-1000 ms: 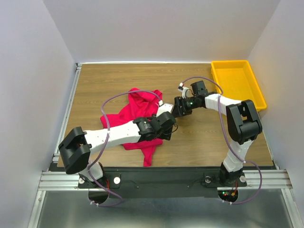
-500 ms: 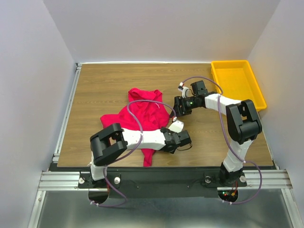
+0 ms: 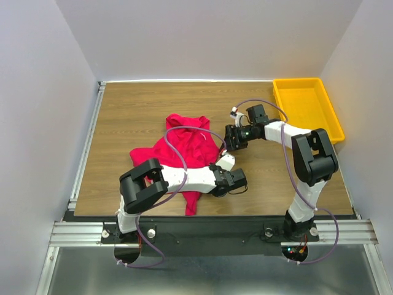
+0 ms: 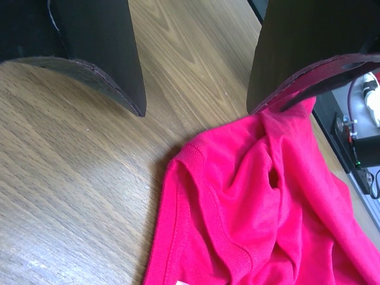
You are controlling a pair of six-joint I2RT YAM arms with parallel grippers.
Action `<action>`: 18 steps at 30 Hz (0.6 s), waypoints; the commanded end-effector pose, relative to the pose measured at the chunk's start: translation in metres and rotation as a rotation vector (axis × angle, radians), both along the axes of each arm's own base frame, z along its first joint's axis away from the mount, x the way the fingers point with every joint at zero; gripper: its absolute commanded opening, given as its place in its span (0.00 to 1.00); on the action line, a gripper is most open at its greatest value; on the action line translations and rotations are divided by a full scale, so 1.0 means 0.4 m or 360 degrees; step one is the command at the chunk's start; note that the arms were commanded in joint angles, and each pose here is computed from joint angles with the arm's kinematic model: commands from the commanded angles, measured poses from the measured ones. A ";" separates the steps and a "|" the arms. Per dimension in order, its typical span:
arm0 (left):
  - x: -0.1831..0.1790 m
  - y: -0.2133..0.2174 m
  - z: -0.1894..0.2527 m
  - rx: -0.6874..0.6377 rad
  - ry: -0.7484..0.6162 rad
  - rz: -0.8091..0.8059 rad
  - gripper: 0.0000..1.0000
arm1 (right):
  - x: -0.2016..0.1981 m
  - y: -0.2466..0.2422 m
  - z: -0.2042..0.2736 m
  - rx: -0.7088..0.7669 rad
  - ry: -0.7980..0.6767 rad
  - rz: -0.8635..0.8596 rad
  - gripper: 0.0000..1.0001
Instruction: Fold and stack the t-shirts
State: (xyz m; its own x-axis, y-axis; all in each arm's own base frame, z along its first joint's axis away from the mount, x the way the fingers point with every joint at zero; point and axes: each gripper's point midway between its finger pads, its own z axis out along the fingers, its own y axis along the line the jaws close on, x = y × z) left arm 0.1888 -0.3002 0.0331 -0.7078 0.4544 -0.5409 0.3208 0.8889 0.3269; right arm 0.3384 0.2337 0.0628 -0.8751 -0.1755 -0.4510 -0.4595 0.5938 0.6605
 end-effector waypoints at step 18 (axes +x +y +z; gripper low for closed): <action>0.081 0.079 0.252 -0.0730 -0.0161 0.0221 0.00 | 0.041 0.034 0.019 0.0121 0.0010 0.0035 0.73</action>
